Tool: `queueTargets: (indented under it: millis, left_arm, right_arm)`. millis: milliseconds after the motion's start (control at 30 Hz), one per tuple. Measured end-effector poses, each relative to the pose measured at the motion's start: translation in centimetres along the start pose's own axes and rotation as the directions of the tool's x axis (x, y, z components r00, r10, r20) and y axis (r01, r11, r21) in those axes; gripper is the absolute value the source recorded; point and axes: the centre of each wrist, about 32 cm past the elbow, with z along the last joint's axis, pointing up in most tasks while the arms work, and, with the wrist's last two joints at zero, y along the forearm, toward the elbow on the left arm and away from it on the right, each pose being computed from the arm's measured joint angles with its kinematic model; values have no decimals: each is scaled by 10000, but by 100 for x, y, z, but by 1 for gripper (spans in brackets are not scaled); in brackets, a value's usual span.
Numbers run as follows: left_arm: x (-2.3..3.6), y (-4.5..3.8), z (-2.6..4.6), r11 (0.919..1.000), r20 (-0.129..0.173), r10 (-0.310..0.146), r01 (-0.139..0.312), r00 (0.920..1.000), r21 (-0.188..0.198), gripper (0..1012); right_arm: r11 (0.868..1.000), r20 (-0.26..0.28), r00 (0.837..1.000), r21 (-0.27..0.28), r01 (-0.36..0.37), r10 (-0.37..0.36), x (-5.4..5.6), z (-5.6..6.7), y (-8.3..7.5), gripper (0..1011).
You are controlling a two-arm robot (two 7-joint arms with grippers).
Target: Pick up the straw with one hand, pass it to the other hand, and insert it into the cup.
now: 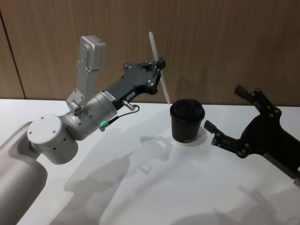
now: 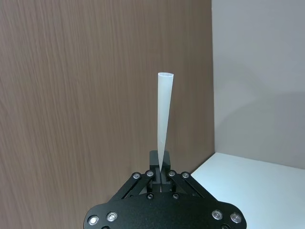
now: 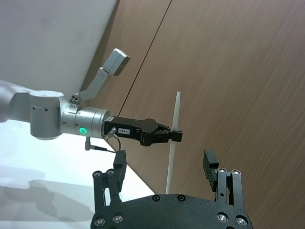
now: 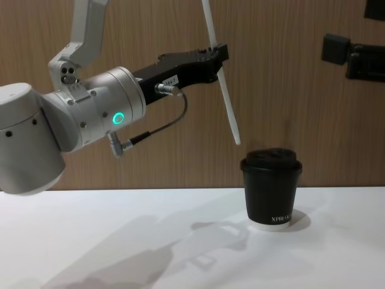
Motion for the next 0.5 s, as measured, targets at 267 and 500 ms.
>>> queueTargets:
  millis: [267, 500]
  left_arm:
    - [108, -99, -23, 9995, 60, -292, 292, 9996, -132, 4]
    - [170, -182, -24, 9984, -149, -514, 511, 9986, -224, 5]
  right_arm:
    - [10000, 1, 10000, 0, 0, 0, 0, 0, 0, 1001]
    - [10000, 1, 10000, 0, 0, 0, 0, 0, 0, 1001]
